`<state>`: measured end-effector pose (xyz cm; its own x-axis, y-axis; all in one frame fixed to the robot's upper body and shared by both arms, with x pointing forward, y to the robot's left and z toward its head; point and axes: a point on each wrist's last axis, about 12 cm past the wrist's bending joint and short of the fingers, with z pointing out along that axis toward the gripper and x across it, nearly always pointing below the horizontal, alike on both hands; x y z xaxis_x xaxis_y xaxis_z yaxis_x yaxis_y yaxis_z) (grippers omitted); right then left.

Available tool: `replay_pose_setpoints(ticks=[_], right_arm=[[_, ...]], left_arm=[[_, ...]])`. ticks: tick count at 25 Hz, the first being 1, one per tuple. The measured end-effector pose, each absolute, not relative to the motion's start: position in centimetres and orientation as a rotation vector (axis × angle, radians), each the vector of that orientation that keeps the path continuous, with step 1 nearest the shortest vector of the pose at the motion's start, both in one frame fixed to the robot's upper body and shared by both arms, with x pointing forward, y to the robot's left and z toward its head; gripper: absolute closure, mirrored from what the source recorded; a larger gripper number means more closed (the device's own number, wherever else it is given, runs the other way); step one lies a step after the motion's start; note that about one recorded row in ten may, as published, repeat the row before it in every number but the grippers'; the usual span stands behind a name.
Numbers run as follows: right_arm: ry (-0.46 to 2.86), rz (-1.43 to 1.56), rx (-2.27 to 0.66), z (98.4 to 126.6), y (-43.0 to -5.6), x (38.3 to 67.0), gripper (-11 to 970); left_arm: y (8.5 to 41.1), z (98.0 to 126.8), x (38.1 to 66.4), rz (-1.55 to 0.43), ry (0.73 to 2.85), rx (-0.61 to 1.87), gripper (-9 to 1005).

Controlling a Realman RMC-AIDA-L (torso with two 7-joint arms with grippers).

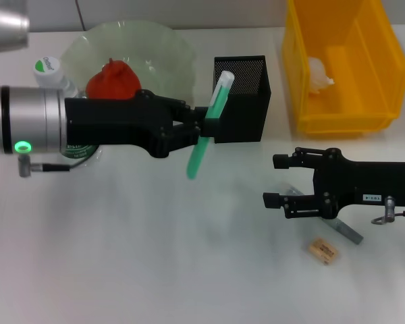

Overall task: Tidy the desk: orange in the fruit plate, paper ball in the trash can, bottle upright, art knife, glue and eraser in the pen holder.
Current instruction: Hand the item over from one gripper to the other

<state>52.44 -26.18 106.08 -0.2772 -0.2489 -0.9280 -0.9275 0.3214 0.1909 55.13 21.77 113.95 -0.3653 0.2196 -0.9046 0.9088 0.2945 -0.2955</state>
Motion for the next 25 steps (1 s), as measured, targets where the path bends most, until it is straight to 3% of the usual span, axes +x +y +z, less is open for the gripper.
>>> replay_pose_setpoints(ticks=[7,14,18,25], right_arm=[[1.733,0.994,-1.060,106.1,-26.2,52.5,147],[1.733,0.995,-1.061,106.1,-26.2,52.4,148],[1.732,0.998,-1.062,106.1,-26.2,52.4,148],[1.735,0.994,-1.059,106.0,-26.2,52.5,148]], left_arm=[[21.7,110.3,54.0,-1.183,1.548,0.882,807],[21.8,107.3,52.8,-1.057,1.372,0.658,807],[22.0,106.3,52.4,-0.943,1.335,0.589,807],[21.6,106.4,53.0,-0.924,1.330,0.584,808]])
